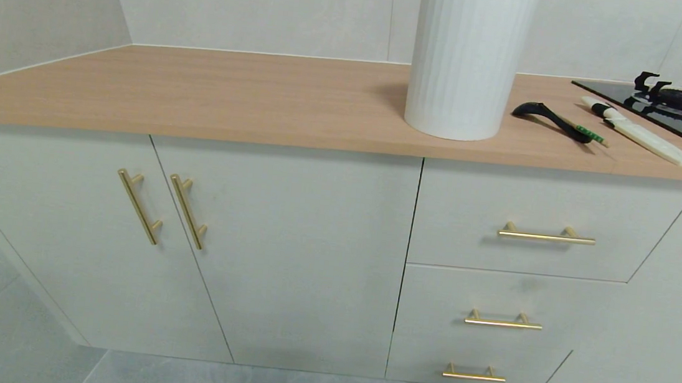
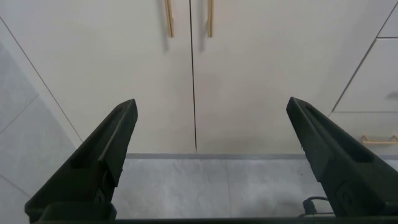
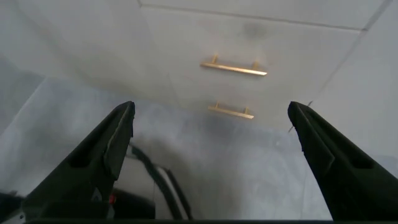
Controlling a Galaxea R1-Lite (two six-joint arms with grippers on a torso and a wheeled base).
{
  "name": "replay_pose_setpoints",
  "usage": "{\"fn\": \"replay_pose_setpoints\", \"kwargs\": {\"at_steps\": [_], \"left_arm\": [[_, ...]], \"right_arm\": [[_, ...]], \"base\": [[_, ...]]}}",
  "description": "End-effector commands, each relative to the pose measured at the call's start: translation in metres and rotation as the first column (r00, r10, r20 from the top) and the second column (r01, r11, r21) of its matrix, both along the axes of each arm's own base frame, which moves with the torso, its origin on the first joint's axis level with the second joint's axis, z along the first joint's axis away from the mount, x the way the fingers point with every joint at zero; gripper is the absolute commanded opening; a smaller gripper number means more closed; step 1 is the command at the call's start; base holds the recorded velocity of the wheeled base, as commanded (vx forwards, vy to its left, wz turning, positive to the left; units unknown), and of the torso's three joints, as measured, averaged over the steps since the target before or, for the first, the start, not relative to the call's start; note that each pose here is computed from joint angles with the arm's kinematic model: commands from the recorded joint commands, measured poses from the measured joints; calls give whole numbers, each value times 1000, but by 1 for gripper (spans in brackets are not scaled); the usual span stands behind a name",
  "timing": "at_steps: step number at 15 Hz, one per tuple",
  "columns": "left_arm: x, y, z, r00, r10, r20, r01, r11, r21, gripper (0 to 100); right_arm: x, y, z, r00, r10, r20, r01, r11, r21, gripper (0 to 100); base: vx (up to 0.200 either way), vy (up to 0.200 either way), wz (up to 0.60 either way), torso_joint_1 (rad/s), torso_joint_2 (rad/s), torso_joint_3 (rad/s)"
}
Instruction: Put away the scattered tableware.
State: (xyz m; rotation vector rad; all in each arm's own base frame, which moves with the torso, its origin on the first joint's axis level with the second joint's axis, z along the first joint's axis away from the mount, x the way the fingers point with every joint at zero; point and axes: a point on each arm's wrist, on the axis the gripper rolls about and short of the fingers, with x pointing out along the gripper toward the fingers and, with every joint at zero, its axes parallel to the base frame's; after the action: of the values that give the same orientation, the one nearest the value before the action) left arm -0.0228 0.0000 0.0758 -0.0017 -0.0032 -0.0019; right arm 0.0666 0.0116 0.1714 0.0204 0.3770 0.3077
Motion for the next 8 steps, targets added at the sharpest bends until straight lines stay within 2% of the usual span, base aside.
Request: {"fn": "replay_pose_setpoints", "kwargs": {"at_steps": [1, 4, 6, 8], "left_arm": [[0, 0, 0, 1000, 0, 0, 0, 1000, 0, 100], [0, 0, 0, 1000, 0, 0, 0, 1000, -1, 100], [0, 0, 0, 1000, 0, 0, 0, 1000, 0, 100], [0, 0, 0, 1000, 0, 0, 0, 1000, 0, 100]], "right_arm": [[68, 12, 2, 986, 37, -164, -40, 999, -17, 100], [111, 25, -2, 971, 69, -227, -83, 995, -52, 100], [122, 30, -8, 962, 75, -261, -94, 994, -61, 100], [126, 37, -27, 934, 103, -342, -133, 989, -67, 100]], "base": [[0, 0, 0, 0, 0, 0], [0, 0, 0, 0, 0, 0], [0, 0, 0, 0, 0, 0], [0, 0, 0, 0, 0, 0]]}}
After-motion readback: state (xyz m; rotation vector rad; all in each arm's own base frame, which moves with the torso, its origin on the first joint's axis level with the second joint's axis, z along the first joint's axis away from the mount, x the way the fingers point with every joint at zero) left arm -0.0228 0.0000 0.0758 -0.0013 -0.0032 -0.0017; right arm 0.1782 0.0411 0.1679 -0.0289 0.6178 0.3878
